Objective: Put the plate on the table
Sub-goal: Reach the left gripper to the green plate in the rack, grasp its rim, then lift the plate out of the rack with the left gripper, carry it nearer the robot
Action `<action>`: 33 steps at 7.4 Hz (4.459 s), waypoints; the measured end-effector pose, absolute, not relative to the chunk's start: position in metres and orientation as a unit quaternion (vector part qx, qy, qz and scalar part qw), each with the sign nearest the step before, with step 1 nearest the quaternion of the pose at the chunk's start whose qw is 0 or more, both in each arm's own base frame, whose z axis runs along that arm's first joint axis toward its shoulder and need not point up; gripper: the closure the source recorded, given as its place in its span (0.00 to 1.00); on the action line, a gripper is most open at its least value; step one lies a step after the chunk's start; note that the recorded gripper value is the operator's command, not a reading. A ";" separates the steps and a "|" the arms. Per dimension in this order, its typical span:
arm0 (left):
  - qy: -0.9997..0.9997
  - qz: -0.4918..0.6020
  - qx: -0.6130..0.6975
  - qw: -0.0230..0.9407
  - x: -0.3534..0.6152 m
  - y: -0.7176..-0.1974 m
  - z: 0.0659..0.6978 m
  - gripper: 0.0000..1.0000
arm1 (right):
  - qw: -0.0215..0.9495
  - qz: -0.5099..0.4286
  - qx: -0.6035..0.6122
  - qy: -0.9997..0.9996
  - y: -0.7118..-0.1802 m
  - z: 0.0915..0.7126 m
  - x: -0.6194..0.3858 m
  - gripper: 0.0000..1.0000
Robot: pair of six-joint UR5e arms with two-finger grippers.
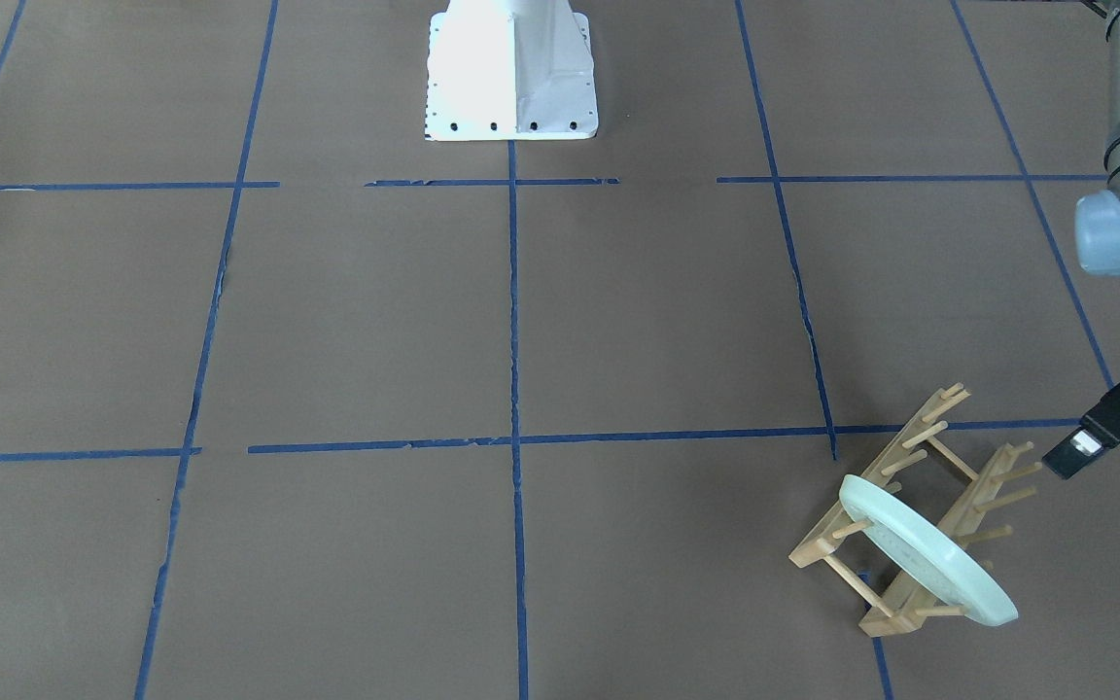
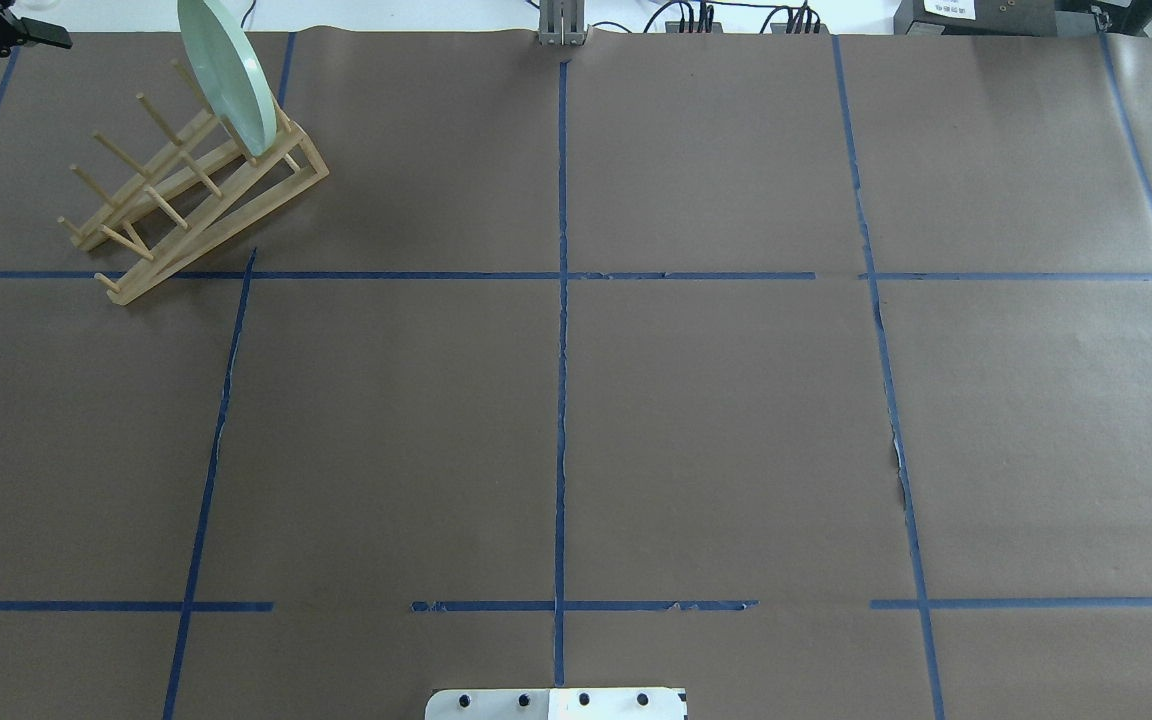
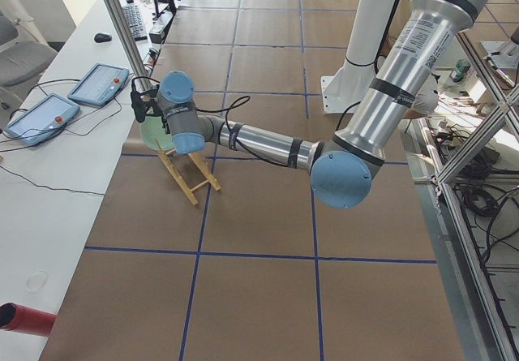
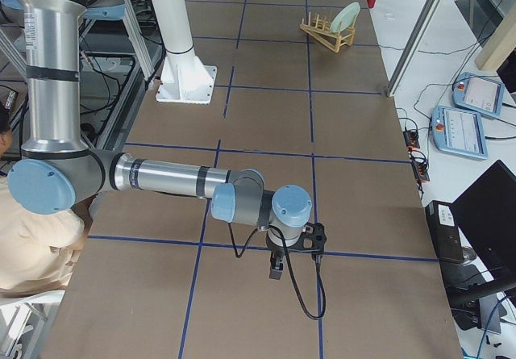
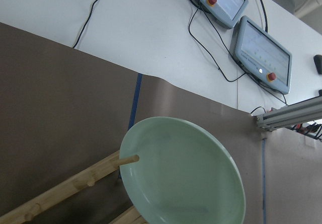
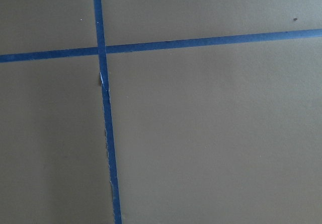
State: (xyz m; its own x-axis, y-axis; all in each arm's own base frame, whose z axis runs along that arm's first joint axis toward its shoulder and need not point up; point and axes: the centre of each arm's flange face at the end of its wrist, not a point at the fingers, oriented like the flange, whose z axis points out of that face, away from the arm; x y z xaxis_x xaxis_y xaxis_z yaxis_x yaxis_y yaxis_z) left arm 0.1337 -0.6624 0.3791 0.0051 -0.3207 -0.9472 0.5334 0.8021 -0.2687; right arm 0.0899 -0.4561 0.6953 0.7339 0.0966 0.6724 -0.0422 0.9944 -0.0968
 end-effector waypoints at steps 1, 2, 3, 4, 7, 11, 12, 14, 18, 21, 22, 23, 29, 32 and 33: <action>0.649 -0.376 0.055 0.659 0.151 -0.672 0.371 0.13 | 0.930 0.037 -0.038 -0.363 -0.456 0.696 0.090 0.00; 0.652 -0.429 0.031 0.624 0.169 -0.686 0.365 0.15 | 0.930 0.037 -0.037 -0.363 -0.456 0.695 0.090 0.00; 0.650 -0.457 0.015 0.607 0.181 -0.697 0.366 0.18 | 0.930 0.037 -0.037 -0.363 -0.456 0.695 0.090 0.00; 0.645 -0.470 0.008 0.603 0.192 -0.702 0.371 0.24 | 0.930 0.037 -0.037 -0.363 -0.456 0.695 0.090 0.00; 0.638 -0.481 0.005 0.602 0.211 -0.706 0.377 0.71 | 0.930 0.037 -0.037 -0.363 -0.456 0.695 0.090 0.00; 0.641 -0.476 0.008 0.601 0.215 -0.706 0.370 1.00 | 0.930 0.037 -0.037 -0.363 -0.456 0.695 0.090 0.00; 0.645 -0.473 0.010 0.600 0.214 -0.705 0.365 1.00 | 0.930 0.037 -0.038 -0.363 -0.456 0.695 0.090 0.00; 0.663 -0.461 0.018 0.590 0.204 -0.698 0.339 1.00 | 0.930 0.037 -0.037 -0.363 -0.456 0.695 0.090 0.00; 0.716 -0.451 0.024 0.532 0.143 -0.675 0.257 1.00 | 0.930 0.037 -0.037 -0.363 -0.456 0.695 0.090 0.00; 0.707 -0.416 -0.013 0.571 0.221 -0.644 0.211 1.00 | 0.930 0.037 -0.037 -0.363 -0.456 0.695 0.090 0.00; 0.674 -0.400 -0.012 0.621 0.261 -0.639 0.191 1.00 | 0.930 0.037 -0.037 -0.363 -0.456 0.695 0.090 0.00; 0.625 -0.374 -0.010 0.685 0.306 -0.628 0.170 1.00 | 0.930 0.037 -0.037 -0.363 -0.456 0.695 0.090 0.00; 0.276 -0.162 -0.005 0.947 0.519 -0.508 0.195 1.00 | 0.930 0.037 -0.037 -0.363 -0.456 0.695 0.090 0.00; 0.237 -0.134 -0.021 0.962 0.574 -0.455 0.219 0.58 | 0.930 0.037 -0.037 -0.363 -0.456 0.695 0.090 0.00; 0.242 -0.133 -0.018 0.961 0.579 -0.452 0.220 0.08 | 0.930 0.037 -0.037 -0.363 -0.456 0.695 0.090 0.00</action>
State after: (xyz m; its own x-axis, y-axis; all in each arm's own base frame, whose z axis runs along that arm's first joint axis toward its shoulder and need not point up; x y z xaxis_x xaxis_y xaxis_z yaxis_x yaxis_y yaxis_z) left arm 0.5792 -0.4523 0.2203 0.8476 -0.2642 -0.4603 0.2467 0.9640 -0.0991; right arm 0.0899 -0.4562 0.6950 0.7339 0.0961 0.6725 -0.0422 0.9945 -0.0960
